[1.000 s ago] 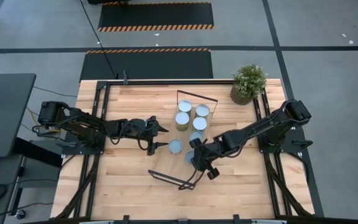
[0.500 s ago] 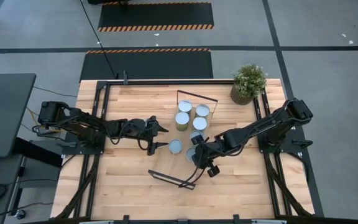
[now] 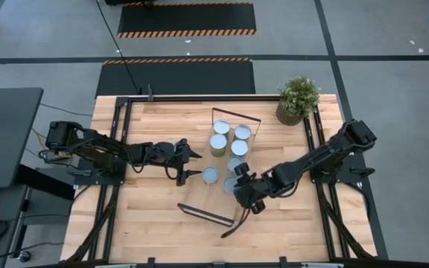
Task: Pick and place cans onto a shelf
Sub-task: Adjust the cans on the shelf
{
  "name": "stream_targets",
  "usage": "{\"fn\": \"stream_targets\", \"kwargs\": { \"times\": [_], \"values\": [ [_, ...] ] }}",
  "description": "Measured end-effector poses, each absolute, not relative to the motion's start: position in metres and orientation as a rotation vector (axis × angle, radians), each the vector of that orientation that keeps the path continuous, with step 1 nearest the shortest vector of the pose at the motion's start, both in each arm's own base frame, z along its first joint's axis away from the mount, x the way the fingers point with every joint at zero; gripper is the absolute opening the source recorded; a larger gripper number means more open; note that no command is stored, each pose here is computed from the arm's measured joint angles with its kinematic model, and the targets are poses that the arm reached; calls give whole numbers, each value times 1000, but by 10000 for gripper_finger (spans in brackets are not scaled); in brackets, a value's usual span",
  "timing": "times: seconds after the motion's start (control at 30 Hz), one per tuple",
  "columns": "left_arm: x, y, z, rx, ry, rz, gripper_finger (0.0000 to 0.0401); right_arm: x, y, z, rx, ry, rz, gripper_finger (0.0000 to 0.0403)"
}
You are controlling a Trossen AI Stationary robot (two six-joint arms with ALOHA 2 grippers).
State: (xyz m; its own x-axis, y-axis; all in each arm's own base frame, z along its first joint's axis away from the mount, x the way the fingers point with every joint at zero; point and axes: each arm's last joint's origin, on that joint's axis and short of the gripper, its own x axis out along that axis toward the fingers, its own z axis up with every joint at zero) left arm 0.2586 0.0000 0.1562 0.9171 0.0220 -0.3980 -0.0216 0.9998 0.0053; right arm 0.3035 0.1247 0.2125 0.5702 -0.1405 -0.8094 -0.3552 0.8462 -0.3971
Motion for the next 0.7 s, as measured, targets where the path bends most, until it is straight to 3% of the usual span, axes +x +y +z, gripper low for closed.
{"fn": "stream_targets", "kwargs": {
  "times": [0.53, 0.7],
  "values": [
    [259, 0, 156, 2, 409, 22, 297, 288, 138, 211, -648, 1005, 19, 120],
    [259, 0, 156, 2, 409, 22, 297, 293, 143, 217, -494, 935, -35, 120]
  ]
}}
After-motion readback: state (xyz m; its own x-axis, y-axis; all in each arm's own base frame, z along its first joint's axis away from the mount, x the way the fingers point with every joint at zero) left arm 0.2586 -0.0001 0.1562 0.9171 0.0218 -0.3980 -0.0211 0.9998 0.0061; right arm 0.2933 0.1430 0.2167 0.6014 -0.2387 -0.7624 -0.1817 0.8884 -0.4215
